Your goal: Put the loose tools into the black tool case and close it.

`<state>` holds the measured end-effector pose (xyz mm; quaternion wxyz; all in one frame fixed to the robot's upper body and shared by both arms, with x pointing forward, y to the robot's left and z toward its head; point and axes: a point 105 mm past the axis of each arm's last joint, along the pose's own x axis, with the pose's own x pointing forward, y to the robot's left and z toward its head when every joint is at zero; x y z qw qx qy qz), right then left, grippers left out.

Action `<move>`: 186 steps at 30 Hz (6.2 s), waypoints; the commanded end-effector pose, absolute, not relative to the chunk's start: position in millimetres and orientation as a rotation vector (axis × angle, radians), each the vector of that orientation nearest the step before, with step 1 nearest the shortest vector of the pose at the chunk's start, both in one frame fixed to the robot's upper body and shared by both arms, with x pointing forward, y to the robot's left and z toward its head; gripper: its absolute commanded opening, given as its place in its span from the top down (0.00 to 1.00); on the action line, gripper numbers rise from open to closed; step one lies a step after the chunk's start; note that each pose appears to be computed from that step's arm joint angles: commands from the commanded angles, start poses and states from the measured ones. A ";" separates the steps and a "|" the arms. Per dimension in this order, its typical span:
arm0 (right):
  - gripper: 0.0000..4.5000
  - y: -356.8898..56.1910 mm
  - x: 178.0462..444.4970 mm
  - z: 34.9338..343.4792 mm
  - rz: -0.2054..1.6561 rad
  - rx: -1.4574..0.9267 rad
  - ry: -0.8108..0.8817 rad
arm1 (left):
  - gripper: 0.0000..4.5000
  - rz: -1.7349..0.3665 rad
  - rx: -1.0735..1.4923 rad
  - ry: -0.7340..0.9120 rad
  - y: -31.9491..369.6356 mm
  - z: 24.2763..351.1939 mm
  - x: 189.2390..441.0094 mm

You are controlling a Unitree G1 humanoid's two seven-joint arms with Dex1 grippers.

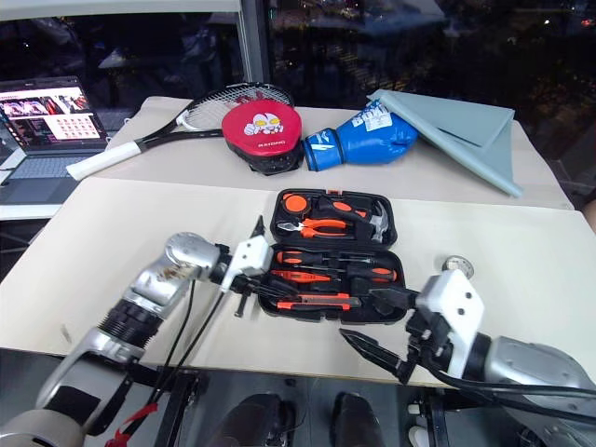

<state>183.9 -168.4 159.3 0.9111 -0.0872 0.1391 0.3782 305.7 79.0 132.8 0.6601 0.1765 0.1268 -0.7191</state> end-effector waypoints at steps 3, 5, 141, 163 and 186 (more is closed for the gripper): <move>0.00 -244.1 168.2 175.7 0.501 -0.207 0.297 | 0.39 -1.694 0.335 0.210 98.0 204.0 292.5; 0.00 -265.5 158.0 177.9 0.444 -0.201 0.324 | 0.23 -1.698 0.353 0.200 100.3 211.9 289.4; 1.00 -208.3 276.0 135.7 0.883 -0.414 0.343 | 0.99 -1.344 0.493 0.328 98.6 117.8 303.0; 1.00 -219.7 232.1 107.3 0.900 -0.490 0.481 | 0.99 -1.370 0.673 0.625 182.0 91.5 270.3; 0.29 -207.5 307.7 147.9 0.668 0.028 0.488 | 0.19 -0.984 -0.140 0.679 126.9 150.0 375.6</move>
